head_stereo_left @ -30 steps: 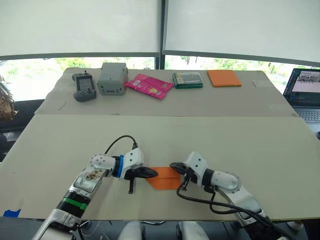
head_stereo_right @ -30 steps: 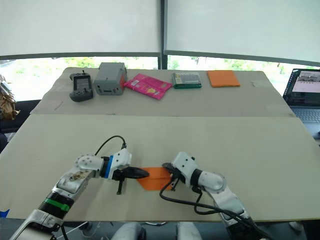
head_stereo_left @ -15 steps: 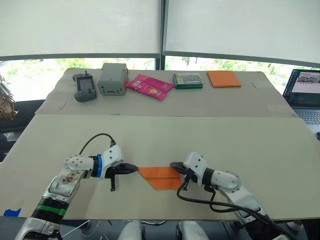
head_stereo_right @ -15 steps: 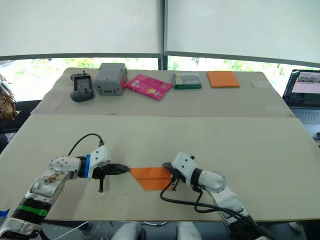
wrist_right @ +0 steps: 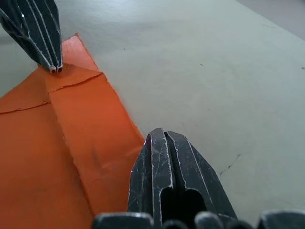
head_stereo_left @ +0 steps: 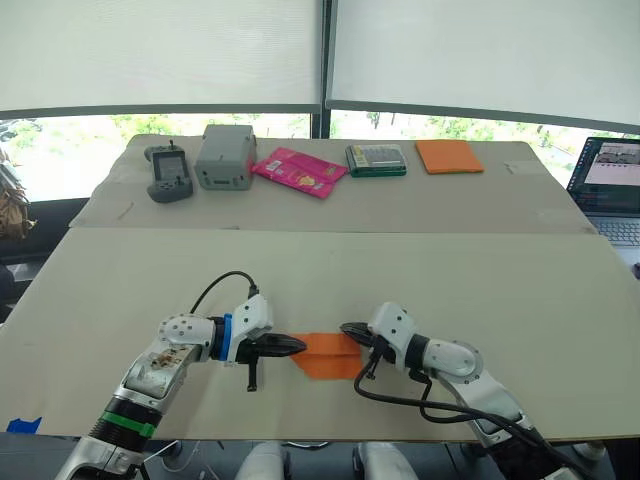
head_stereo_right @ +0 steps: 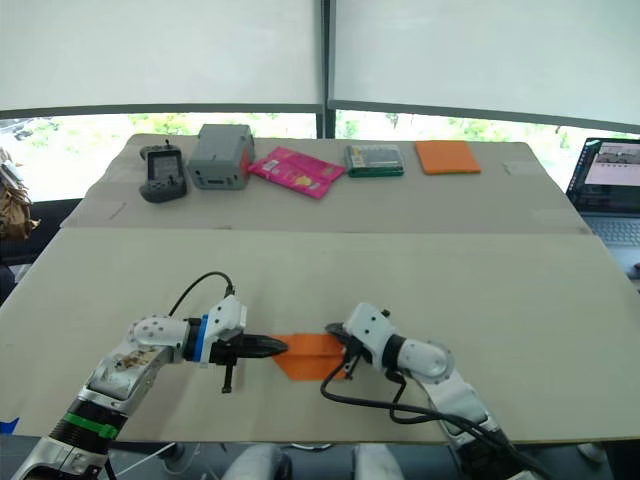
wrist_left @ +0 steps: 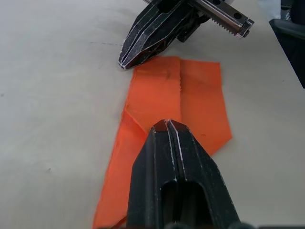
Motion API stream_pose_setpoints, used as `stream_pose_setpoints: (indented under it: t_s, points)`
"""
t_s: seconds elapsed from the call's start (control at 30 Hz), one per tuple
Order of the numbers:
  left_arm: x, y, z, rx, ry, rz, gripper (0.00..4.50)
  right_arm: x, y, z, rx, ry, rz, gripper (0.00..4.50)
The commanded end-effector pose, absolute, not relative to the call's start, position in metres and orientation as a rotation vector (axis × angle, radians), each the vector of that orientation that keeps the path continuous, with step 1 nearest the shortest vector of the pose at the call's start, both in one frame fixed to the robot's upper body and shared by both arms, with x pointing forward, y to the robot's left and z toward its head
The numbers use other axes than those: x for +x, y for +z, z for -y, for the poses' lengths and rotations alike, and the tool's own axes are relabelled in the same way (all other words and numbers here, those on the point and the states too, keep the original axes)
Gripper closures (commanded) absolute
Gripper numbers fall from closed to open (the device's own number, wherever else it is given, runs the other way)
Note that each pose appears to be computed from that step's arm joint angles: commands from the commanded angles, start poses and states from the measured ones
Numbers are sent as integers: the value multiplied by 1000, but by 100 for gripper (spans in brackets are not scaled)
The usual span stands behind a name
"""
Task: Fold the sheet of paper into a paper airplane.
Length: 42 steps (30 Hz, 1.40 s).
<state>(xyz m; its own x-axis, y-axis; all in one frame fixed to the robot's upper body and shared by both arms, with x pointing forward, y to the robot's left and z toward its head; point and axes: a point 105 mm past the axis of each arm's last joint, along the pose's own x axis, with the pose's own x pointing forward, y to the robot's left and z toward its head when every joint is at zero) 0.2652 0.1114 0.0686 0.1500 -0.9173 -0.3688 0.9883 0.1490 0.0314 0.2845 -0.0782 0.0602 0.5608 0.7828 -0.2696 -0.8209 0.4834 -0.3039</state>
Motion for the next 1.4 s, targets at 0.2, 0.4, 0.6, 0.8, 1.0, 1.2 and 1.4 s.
stream_pose_setpoints:
  t_s: [0.2, 0.4, 0.6, 0.8, 1.0, 1.2, 1.4]
  points:
    - [274, 60, -124, 363, -1356, -322, 450, 291, 85, 94, -433, 950, -72, 448]
    - [270, 55, -120, 352, -1369, -325, 450, 287, 111, 99, -319, 998, -85, 448]
    - [265, 47, -112, 330, -1362, -331, 450, 274, 103, 111, -77, 1032, -287, 357]
    - [265, 48, -117, 335, -1342, -337, 450, 274, 83, 114, -18, 1034, -439, 153]
    - [264, 49, -118, 337, -1332, -336, 450, 273, 82, 107, 8, 1099, -476, 153]
    - [264, 50, -116, 335, -1324, -327, 450, 267, 81, 97, 51, 1163, -512, 153]
    - [263, 51, -114, 331, -1323, -324, 450, 265, 80, 89, 74, 1188, -519, 177]
